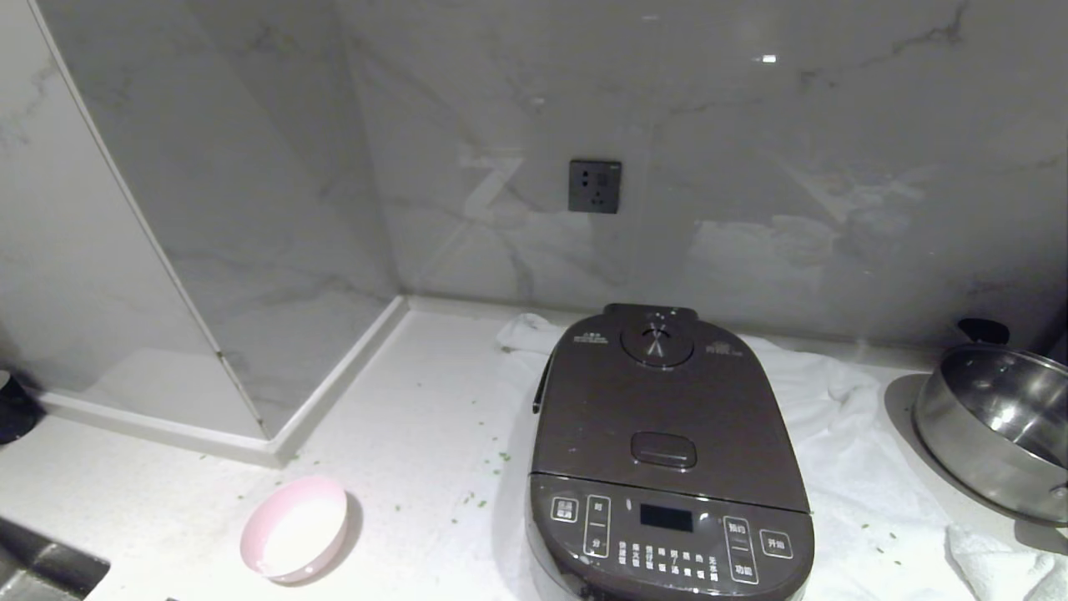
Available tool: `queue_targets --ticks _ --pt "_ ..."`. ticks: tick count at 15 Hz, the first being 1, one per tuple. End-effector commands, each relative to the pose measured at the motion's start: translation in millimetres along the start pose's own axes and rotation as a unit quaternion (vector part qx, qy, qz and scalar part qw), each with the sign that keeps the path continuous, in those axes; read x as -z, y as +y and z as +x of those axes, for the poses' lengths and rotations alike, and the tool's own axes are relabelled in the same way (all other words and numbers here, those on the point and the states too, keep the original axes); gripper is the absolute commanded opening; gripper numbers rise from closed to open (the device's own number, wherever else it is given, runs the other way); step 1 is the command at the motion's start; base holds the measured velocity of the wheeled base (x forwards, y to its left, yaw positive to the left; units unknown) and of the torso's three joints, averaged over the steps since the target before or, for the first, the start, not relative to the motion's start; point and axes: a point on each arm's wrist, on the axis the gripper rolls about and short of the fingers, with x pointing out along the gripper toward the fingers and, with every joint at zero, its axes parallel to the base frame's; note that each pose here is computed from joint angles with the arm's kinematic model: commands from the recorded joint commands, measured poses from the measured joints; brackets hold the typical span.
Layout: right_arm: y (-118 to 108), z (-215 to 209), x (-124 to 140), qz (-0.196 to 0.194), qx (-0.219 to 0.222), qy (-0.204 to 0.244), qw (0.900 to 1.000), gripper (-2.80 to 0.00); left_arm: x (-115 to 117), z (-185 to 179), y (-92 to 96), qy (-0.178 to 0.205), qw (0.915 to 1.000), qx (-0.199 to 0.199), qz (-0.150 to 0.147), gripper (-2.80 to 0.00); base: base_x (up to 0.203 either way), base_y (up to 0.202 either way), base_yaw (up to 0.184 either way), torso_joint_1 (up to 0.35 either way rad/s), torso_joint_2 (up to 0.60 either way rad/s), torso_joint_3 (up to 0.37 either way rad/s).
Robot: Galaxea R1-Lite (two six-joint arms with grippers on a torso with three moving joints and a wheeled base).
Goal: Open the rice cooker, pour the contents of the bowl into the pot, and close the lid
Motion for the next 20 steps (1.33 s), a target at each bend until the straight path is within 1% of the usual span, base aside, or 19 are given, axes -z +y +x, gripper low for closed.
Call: queue_targets --ticks 1,3,4,6,8,10,11,12,20 --pt "2.7 -0.9 32.1 0.021 -0.001 0.021 1.000 -2.80 0.2 -0.1 -0.1 0.000 1.0000 0.000 0.000 -2.80 0.000 0.000 0.000 0.000 0.00 0.000" --pt "4.3 10.5 51.8 0.014 -0.007 0.058 0.998 -2.80 0.2 -0.1 -0.1 0.000 1.0000 0.001 0.003 -2.80 0.000 0.000 0.000 0.000 0.00 0.000" --pt "4.9 16.2 60.9 0.012 -0.008 0.069 0.998 -2.80 0.2 -0.1 -0.1 0.000 1.0000 0.001 0.003 -2.80 0.000 0.000 0.000 0.000 0.00 0.000" --pt "6.0 25.5 72.8 0.009 -0.011 0.069 0.998 -2.80 0.2 -0.1 -0.1 0.000 1.0000 0.001 0.003 -2.80 0.000 0.000 0.000 0.000 0.00 0.000" --pt "7.4 31.1 87.1 0.008 -0.022 0.091 0.996 -2.80 0.2 -0.1 -0.1 0.000 1.0000 0.001 0.003 -2.80 0.000 0.000 0.000 0.000 0.00 0.000" --pt "8.4 37.2 103.6 0.008 -0.023 0.112 0.993 -2.80 0.2 -0.1 -0.1 0.000 1.0000 0.000 0.003 -2.80 0.000 0.000 0.000 0.000 0.00 0.000" --pt "8.9 41.5 110.6 0.008 -0.022 0.106 0.994 -2.80 0.2 -0.1 -0.1 0.000 1.0000 0.001 0.003 -2.80 0.000 0.000 0.000 0.000 0.00 0.000" --pt "9.0 44.5 110.2 0.009 -0.022 0.081 0.996 -2.80 0.2 -0.1 -0.1 0.000 1.0000 0.000 0.003 -2.80 0.000 0.000 0.000 0.000 0.00 0.000" --pt "9.0 44.9 110.8 0.009 -0.024 0.081 0.996 -2.80 0.2 -0.1 -0.1 0.000 1.0000 0.001 0.003 -2.80 0.000 0.000 0.000 0.000 0.00 0.000"
